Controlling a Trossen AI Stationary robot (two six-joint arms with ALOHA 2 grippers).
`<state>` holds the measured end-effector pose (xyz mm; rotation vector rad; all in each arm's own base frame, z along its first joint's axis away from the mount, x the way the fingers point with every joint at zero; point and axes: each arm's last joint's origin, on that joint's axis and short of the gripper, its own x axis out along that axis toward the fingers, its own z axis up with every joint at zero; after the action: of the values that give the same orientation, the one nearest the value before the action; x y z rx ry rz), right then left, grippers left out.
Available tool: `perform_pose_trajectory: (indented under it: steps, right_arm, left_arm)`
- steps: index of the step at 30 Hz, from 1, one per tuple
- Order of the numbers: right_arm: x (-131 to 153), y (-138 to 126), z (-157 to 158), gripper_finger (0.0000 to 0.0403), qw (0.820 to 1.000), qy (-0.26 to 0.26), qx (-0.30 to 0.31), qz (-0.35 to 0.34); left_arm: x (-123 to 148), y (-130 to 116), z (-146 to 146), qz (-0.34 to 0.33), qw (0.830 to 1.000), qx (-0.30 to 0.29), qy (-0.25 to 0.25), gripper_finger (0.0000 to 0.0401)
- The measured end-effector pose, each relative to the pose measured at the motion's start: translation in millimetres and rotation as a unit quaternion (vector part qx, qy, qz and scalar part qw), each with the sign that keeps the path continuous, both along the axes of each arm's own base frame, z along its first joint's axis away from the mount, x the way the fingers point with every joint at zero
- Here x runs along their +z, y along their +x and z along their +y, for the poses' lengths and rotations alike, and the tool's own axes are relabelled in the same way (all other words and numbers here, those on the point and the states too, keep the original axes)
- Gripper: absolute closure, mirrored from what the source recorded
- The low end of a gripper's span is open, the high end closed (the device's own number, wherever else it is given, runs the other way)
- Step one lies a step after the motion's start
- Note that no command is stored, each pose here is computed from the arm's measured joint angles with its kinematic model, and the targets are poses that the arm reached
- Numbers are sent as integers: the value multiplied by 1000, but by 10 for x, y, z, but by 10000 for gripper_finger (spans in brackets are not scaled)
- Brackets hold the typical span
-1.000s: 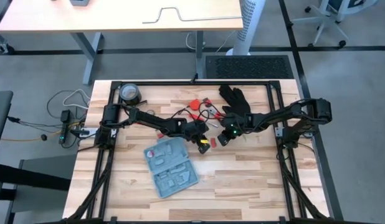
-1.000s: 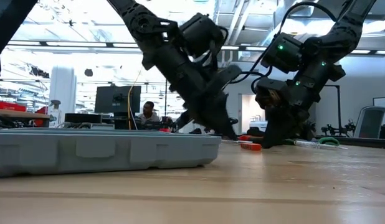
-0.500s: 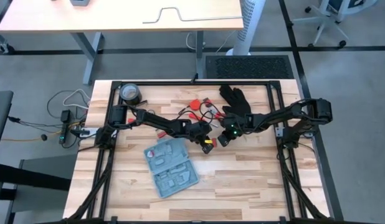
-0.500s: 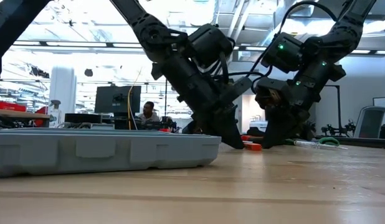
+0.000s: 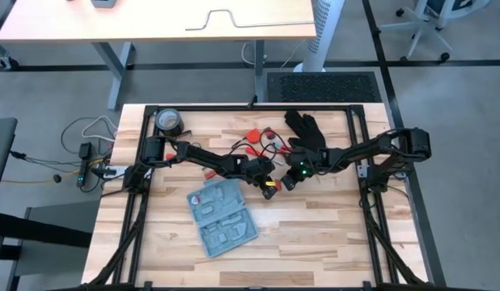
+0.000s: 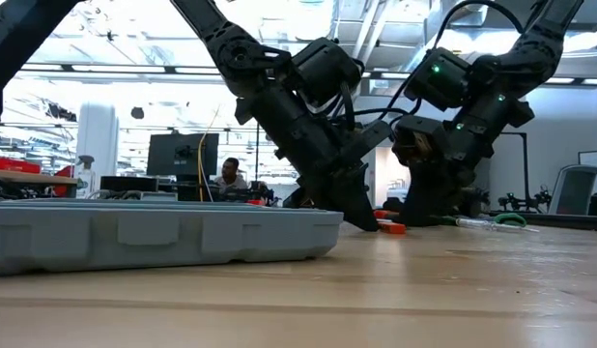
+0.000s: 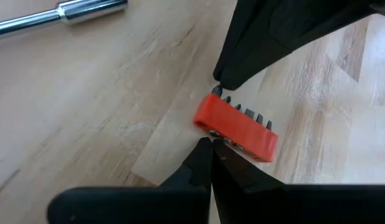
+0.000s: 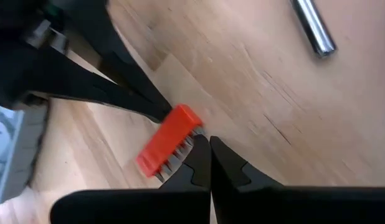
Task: Prefit tool cases
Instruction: Remove the orange terminal block from the gray toolbox
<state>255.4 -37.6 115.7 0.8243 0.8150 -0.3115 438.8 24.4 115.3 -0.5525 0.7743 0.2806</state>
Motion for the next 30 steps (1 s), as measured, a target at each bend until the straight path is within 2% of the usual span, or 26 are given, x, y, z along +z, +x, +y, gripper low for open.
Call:
perform_pose_trajectory:
  steps: [8, 26, 30]
  right_arm:
    - [-32, -49, -36, 403, 999, -3, -9, 32]
    - [-27, -41, -22, 403, 1000, -5, 2, 24]
    - [-96, -2, -26, 403, 1000, 5, -6, 22]
  left_arm:
    - [-9, -9, 30, 6, 1000, -2, 5, 401]
    - [-13, -18, 81, 10, 1000, 12, 16, 401]
    - [-15, -20, 83, 11, 1000, 13, 16, 401]
